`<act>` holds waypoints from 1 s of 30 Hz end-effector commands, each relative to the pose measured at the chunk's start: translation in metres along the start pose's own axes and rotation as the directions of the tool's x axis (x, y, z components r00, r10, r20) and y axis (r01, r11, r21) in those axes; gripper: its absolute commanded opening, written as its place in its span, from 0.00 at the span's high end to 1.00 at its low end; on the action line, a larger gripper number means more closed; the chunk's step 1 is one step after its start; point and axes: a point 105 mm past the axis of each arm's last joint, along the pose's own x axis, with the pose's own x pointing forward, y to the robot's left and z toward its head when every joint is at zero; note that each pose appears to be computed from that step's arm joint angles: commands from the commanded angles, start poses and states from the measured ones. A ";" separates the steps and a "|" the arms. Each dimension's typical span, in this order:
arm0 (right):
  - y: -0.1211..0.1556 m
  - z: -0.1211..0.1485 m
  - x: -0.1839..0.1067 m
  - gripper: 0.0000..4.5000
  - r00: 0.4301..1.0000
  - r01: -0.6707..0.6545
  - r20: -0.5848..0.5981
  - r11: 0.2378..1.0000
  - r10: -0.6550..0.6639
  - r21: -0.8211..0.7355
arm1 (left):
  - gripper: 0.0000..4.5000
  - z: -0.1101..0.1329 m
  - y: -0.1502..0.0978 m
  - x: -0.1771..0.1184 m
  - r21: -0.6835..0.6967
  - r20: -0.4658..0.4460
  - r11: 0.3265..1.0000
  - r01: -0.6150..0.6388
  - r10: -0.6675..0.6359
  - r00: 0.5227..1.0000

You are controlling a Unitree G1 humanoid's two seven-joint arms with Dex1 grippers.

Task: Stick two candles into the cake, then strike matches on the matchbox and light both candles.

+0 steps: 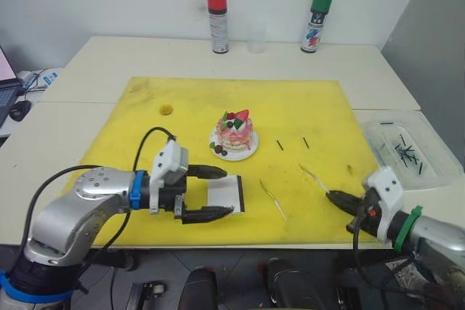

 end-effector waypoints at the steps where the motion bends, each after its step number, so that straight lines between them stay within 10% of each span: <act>1: 0.008 0.043 0.008 0.99 0.985 -0.065 0.161 0.998 0.064 -0.001 | 0.00 0.024 0.016 -0.015 -0.099 0.100 0.991 -0.091 0.101 0.990; 13: 0.054 0.140 0.078 0.99 0.792 -0.482 0.473 0.871 0.387 0.095 | 0.00 0.103 0.025 0.003 -0.328 0.469 0.937 0.121 0.050 0.882; 24: 0.082 0.150 0.077 0.99 0.709 -0.641 0.521 0.743 0.476 0.194 | 0.00 0.113 0.028 0.010 -0.479 0.619 0.829 0.288 0.087 0.780; 30: 0.088 0.150 0.076 1.00 0.703 -0.652 0.522 0.731 0.482 0.203 | 0.34 0.112 0.025 0.013 -0.500 0.629 0.802 0.328 0.076 0.773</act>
